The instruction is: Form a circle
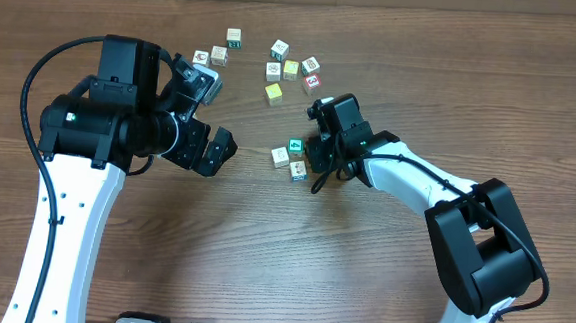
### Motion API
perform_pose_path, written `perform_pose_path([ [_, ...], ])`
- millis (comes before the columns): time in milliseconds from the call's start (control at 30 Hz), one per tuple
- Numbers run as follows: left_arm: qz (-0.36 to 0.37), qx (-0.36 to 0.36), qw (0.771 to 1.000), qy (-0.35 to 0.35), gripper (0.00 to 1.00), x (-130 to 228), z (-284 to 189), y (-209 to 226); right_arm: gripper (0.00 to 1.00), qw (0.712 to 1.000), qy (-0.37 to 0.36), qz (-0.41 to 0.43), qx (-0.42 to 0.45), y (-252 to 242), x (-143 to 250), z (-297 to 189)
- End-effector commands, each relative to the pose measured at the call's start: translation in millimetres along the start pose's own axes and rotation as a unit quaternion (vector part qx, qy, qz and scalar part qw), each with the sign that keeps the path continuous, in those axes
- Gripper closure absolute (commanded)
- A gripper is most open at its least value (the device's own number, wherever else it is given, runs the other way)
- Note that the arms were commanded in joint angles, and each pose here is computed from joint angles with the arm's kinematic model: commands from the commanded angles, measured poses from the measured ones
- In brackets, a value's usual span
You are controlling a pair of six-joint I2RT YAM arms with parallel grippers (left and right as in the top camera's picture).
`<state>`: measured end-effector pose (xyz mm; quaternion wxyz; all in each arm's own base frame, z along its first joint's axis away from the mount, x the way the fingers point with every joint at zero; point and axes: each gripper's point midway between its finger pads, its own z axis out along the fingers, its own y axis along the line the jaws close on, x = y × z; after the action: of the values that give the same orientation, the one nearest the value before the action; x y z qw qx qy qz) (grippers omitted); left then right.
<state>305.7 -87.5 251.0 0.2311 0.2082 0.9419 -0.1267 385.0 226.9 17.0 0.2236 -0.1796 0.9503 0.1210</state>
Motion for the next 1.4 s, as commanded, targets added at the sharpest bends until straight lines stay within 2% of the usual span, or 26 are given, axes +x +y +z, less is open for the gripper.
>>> perform_pose_path([
  [0, 0.01, 0.008, 1.0, 0.002, 0.01, 0, 2, -2, 0.97, 1.0, 0.007, 0.001, 0.0, 0, 3, 2],
  [1367, 0.01, 0.008, 1.0, 0.002, 0.0, 0, 2, -2, 0.96, 0.998, 0.065, -0.019, -0.014, 23, 34, 2],
])
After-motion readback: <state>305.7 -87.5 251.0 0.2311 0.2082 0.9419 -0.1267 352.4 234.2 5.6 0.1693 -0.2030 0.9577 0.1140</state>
